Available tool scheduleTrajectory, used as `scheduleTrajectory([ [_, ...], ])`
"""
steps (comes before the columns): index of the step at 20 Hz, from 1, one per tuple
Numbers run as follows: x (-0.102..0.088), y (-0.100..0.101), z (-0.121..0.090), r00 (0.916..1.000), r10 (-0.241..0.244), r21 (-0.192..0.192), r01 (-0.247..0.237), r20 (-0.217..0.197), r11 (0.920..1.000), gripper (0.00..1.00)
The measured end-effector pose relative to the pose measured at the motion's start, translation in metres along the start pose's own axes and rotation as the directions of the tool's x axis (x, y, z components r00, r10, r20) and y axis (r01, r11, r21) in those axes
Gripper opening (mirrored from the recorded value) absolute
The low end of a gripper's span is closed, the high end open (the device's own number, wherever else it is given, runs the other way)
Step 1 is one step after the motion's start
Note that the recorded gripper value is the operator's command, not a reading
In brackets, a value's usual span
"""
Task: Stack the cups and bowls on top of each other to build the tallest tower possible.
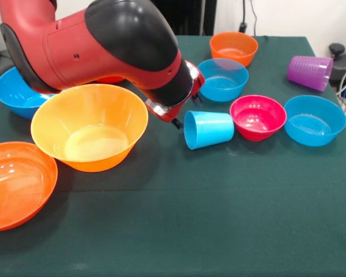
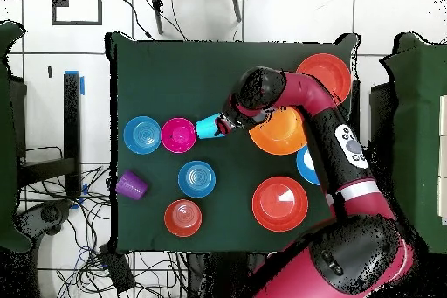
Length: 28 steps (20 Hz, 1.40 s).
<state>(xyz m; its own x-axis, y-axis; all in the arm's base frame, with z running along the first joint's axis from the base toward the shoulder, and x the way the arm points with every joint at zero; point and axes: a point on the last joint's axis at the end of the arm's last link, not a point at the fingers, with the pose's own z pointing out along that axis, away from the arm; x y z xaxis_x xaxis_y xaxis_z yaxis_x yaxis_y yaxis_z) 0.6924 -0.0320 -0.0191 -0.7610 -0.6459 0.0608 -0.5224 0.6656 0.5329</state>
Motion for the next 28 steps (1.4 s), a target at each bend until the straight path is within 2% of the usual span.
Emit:
scheduleTrajectory([
  [6,0.000,-0.001,0.002,0.9999,0.004,-0.001,-0.004,0.011,1.0000,1.00],
  [13,0.001,0.002,0.012,0.9985,-0.002,0.006,0.001,0.054,1.0000,1.00],
  [22,0.025,0.010,0.028,0.9961,0.003,-0.025,-0.001,0.088,0.9997,1.00],
  [28,0.033,0.012,0.035,0.9958,0.012,-0.037,-0.009,0.090,0.9993,1.00],
])
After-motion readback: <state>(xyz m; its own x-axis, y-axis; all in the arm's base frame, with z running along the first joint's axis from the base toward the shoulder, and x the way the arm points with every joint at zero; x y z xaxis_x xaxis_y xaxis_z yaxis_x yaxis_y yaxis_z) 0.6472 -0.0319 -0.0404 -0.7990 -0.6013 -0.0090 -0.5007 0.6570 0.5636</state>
